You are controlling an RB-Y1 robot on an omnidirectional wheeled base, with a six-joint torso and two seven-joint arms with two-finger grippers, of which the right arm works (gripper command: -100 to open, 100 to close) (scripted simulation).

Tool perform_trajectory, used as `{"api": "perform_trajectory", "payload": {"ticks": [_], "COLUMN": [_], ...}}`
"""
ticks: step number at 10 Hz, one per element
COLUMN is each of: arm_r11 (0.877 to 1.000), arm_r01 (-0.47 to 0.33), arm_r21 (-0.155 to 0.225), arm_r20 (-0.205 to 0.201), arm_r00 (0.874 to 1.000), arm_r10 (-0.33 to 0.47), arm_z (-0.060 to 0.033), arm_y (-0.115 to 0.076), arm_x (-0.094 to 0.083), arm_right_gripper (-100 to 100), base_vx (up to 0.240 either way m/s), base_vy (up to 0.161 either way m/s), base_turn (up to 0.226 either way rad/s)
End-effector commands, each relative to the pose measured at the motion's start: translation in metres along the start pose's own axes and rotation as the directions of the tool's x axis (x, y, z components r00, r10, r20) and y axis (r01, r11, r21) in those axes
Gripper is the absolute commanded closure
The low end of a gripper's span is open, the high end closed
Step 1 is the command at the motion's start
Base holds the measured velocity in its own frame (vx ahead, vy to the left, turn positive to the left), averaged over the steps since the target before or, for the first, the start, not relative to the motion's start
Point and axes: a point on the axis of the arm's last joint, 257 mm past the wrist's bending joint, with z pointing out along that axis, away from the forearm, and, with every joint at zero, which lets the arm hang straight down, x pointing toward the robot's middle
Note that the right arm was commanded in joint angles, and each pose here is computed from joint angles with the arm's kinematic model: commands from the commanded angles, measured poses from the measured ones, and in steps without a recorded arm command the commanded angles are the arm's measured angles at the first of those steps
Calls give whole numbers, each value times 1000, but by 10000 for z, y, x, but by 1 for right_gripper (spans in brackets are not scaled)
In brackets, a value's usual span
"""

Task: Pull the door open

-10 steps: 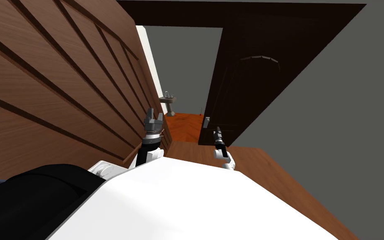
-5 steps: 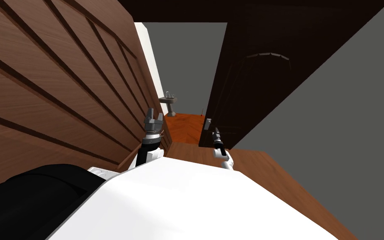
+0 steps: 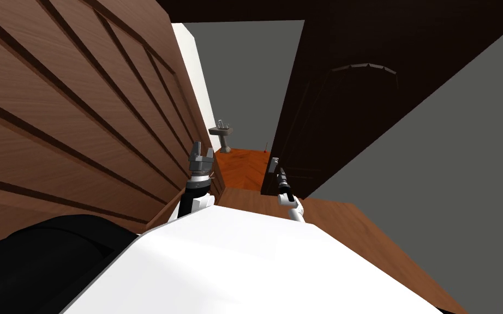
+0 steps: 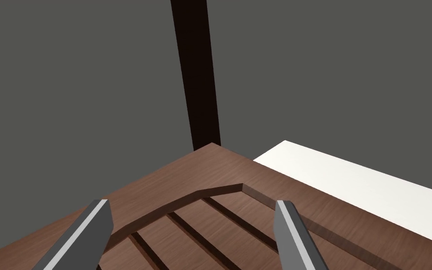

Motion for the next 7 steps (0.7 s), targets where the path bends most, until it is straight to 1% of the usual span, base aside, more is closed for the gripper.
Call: {"api": "perform_trajectory", "payload": {"ticks": [1,2,3,4,5,6,7], "arm_r11": [1000,999,1000,999,999,999,999], "arm_r01": [4,5,4,4,4,4,4], "arm_r21": [30,40,31,37,37,38,39], "arm_r20": [-3,-4,-3,22,22,41,51], "arm_r00": [1000,1000,1000,1000,1000,999,999], "arm_r10": [-4,-5,-4,-5,-5,-6,-6], "arm_z": [36,47,31,7,7,-14,-26], "arm_y": [-99,-135,-105,-141,-141,-155,-160], "arm_x": [22,30,25,-233,-233,-419,-519], "arm_right_gripper": [-100,-100,-100,-100,-100,-100,-100], "base_vx": [143,145,63,116,142,131,124], "base_vy": [-13,-16,-8,49,58,65,47], "base_turn": [58,29,5,198,101,118,127]}}
